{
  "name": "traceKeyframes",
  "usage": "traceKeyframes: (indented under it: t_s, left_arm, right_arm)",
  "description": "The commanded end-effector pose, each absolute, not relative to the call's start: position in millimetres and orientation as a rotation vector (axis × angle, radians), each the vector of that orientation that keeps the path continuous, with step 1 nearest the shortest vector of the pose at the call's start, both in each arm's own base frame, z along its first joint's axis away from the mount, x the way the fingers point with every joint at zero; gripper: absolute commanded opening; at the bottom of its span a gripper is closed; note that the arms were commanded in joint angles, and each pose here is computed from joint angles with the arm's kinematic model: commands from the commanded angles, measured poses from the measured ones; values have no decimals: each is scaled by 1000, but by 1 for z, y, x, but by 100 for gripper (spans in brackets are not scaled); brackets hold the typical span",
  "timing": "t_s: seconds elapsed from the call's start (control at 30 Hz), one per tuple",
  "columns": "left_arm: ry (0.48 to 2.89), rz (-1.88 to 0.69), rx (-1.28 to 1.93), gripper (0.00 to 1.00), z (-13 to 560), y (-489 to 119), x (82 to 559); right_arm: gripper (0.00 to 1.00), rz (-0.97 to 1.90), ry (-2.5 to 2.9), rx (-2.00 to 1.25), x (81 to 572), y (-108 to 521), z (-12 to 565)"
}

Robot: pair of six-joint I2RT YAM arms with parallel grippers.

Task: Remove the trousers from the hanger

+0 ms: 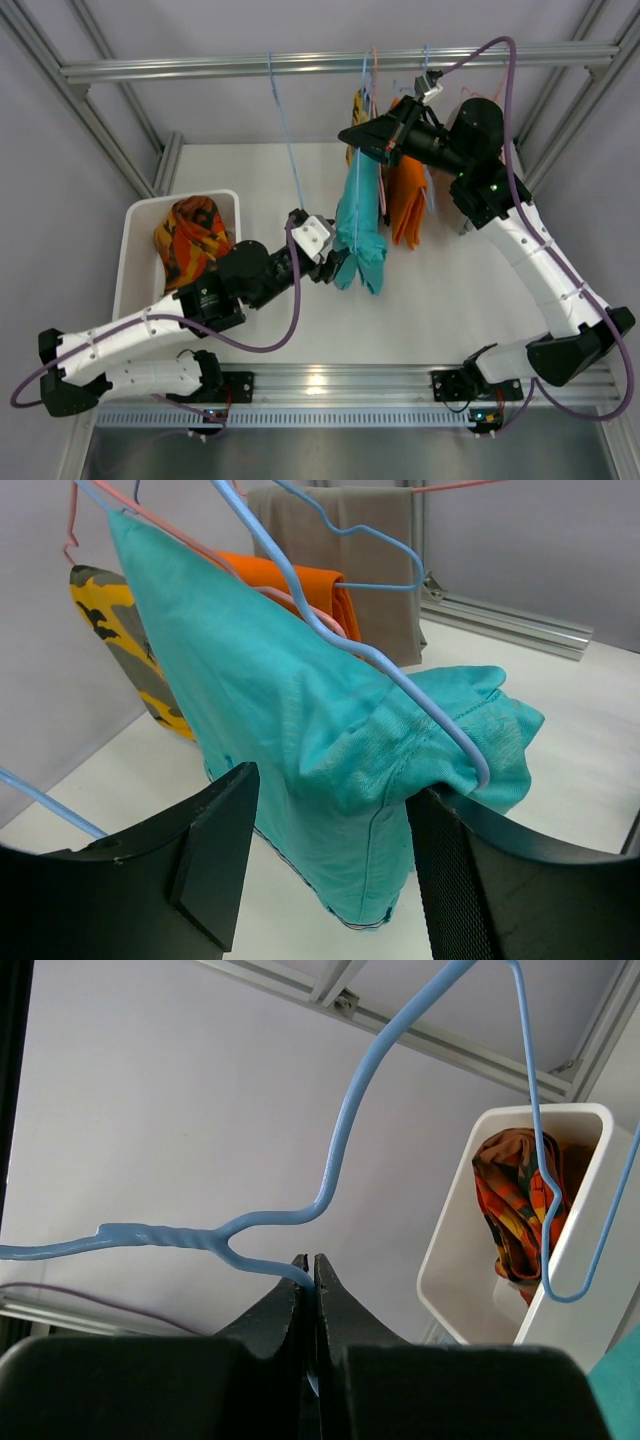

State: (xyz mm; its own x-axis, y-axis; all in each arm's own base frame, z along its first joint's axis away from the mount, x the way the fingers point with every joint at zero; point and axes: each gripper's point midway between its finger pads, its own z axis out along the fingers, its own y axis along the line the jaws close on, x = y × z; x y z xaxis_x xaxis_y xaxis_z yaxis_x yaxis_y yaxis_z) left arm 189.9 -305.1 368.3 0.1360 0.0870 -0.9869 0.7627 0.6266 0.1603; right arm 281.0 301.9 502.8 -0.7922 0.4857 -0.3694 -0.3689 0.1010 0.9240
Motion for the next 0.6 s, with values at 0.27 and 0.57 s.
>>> traceKeyframes:
  t_s: [0.27,0.57]
  left_arm:
    - [1343,-466,517,48,400,-288,222]
    - [1353,-371,528,9,388,-253,233]
  right_arm:
    - [0,1817,1559,9,253,284,567]
    - [0,1826,1529,-20,249,279,576]
